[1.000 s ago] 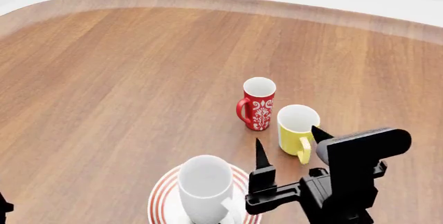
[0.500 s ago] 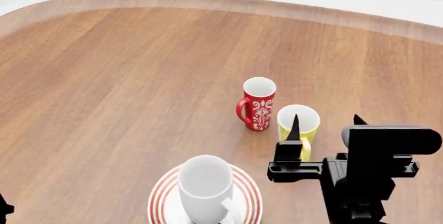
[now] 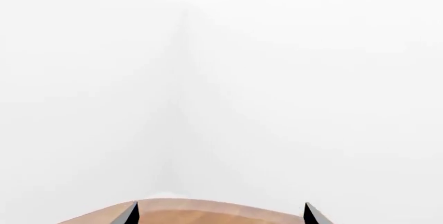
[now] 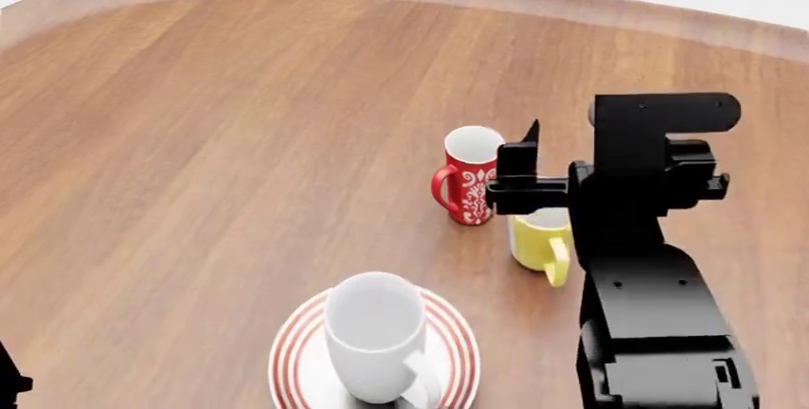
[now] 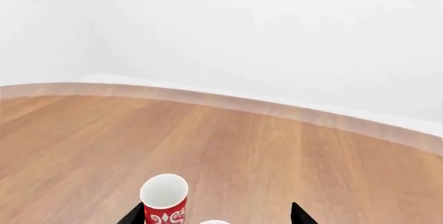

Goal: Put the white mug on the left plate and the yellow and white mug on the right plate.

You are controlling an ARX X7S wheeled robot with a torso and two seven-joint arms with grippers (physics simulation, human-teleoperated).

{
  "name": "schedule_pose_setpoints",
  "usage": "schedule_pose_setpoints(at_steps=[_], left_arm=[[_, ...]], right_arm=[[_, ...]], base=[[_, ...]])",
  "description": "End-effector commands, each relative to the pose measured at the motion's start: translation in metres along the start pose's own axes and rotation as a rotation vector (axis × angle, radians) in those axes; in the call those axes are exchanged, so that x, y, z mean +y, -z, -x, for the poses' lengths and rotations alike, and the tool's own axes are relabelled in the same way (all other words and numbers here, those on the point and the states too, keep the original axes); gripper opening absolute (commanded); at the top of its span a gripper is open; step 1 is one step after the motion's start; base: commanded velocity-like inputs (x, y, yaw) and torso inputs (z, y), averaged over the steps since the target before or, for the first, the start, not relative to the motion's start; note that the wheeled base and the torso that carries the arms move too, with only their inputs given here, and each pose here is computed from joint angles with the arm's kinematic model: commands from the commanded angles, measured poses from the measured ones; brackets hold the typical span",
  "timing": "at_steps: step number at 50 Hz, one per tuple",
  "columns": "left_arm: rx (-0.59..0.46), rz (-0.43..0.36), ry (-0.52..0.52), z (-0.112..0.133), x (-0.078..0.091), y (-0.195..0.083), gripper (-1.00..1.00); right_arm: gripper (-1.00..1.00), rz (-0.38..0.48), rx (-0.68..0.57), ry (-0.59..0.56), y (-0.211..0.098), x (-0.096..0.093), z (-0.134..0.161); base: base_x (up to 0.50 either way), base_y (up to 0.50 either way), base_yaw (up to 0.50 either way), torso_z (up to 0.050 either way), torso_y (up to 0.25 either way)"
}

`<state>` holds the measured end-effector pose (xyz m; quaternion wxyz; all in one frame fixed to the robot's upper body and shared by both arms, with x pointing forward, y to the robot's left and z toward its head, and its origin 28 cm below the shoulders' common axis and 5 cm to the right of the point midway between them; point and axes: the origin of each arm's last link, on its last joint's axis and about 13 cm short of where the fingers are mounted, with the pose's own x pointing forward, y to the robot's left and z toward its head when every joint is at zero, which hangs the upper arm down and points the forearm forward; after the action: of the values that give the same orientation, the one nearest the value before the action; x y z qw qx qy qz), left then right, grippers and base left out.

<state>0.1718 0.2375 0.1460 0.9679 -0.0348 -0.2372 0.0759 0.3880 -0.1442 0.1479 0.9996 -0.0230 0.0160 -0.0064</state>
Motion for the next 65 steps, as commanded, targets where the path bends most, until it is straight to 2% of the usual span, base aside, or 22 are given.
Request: schedule_pose_setpoints(at_steps=[1, 7, 9, 14, 18, 20, 31, 35, 45, 58, 62, 65], left_arm=[[-0.040, 0.027, 0.063, 0.005, -0.004, -0.005, 1.00], [-0.041, 0.031, 0.042, 0.005, -0.003, -0.004, 1.00], [-0.046, 0.010, 0.054, 0.006, -0.004, -0.003, 1.00], [-0.044, 0.005, 0.072, 0.006, -0.004, -0.004, 1.00], [-0.042, -0.005, 0.047, 0.006, -0.003, -0.003, 1.00], [-0.015, 0.019, 0.021, 0.004, -0.003, -0.003, 1.00], [-0.043, 0.003, 0.020, 0.005, -0.002, -0.003, 1.00], [-0.029, 0.036, 0.023, 0.004, -0.003, -0.004, 1.00], [-0.040, 0.009, 0.029, 0.004, -0.003, -0.003, 1.00], [-0.028, 0.024, 0.023, 0.004, -0.003, -0.003, 1.00], [-0.024, 0.023, 0.019, 0.003, -0.003, -0.003, 1.00], [-0.022, 0.023, 0.020, 0.003, -0.003, -0.002, 1.00]], right_arm=[[1.00, 0.026, 0.061, 0.014, -0.008, 0.004, -0.032], [1.00, 0.013, 0.078, 0.018, -0.007, 0.005, -0.034], [1.00, 0.010, 0.080, 0.021, -0.009, 0.006, -0.034], [1.00, 0.011, 0.083, 0.021, -0.014, 0.008, -0.036], [1.00, 0.027, 0.088, 0.025, -0.015, 0.007, -0.036], [1.00, 0.028, 0.094, 0.028, -0.015, 0.005, -0.036], [1.00, 0.018, 0.112, 0.045, -0.009, 0.001, -0.034], [1.00, 0.014, 0.112, 0.047, -0.009, 0.001, -0.034], [1.00, 0.013, 0.125, 0.046, -0.003, 0.001, -0.032], [1.00, 0.016, 0.131, 0.039, -0.001, 0.002, -0.032], [1.00, 0.015, 0.117, 0.039, -0.001, 0.001, -0.032], [1.00, 0.009, 0.047, 0.033, -0.005, 0.001, -0.034]], base=[[0.00, 0.00, 0.00, 0.022, -0.250], [0.00, 0.00, 0.00, 0.004, -0.030], [0.00, 0.00, 0.00, 0.000, 0.000], [0.00, 0.00, 0.00, 0.001, -0.237], [0.00, 0.00, 0.00, 0.002, -0.250], [0.00, 0.00, 0.00, 0.001, -0.125], [0.00, 0.00, 0.00, 0.000, -0.127], [0.00, 0.00, 0.00, 0.000, -0.125], [0.00, 0.00, 0.00, 0.000, 0.000], [0.00, 0.00, 0.00, 0.000, -0.194], [0.00, 0.00, 0.00, 0.000, 0.000], [0.00, 0.00, 0.00, 0.000, 0.000]])
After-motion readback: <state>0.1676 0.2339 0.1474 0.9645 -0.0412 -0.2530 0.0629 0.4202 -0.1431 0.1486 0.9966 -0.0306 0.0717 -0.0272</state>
